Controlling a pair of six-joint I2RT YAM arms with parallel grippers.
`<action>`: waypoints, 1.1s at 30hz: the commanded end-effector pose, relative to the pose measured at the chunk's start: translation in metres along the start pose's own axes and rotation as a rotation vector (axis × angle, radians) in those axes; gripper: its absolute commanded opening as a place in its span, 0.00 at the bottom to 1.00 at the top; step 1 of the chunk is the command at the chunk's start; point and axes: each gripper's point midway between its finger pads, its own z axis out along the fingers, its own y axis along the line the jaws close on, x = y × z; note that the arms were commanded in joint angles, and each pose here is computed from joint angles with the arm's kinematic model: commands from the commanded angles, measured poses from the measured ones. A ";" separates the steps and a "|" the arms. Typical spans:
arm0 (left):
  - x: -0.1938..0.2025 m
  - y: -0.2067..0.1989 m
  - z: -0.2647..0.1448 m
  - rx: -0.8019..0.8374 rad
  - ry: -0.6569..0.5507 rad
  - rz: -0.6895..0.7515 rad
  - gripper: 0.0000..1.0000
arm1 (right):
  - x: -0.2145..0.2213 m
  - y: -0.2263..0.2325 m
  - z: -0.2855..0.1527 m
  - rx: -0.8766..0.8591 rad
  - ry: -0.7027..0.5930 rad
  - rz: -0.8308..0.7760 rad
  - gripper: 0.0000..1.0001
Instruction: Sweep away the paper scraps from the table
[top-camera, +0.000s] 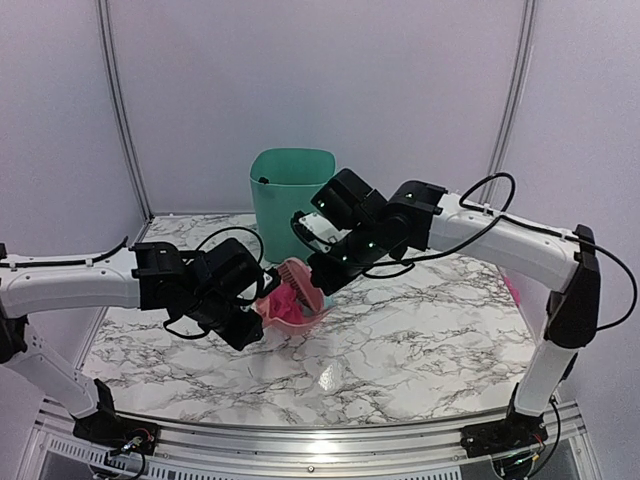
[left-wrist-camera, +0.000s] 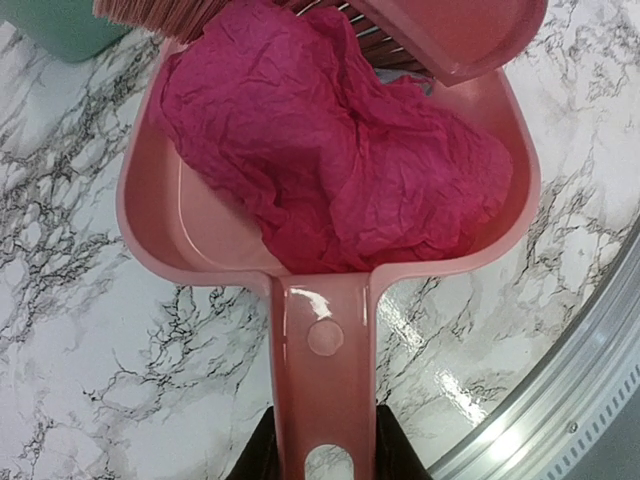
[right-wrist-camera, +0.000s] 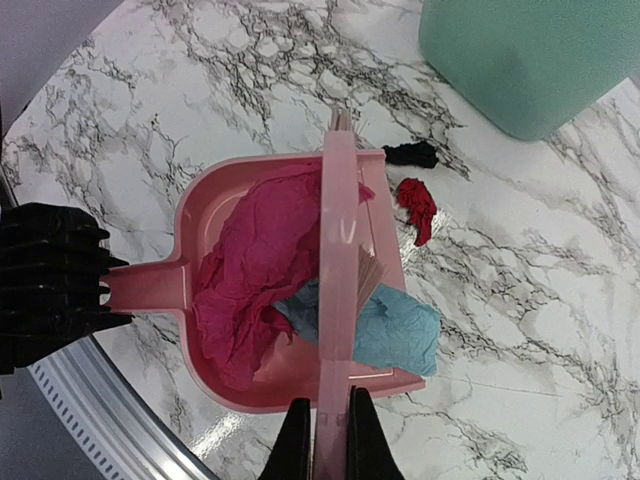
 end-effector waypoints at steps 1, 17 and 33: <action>-0.040 0.001 -0.042 -0.005 -0.165 0.005 0.00 | -0.033 0.004 -0.041 0.007 -0.137 0.008 0.00; -0.138 0.008 -0.102 -0.052 -0.378 0.060 0.00 | -0.107 -0.028 -0.109 0.246 -0.394 0.003 0.00; -0.237 0.058 -0.107 0.072 -0.477 -0.028 0.00 | -0.194 -0.095 -0.141 0.373 -0.690 0.105 0.00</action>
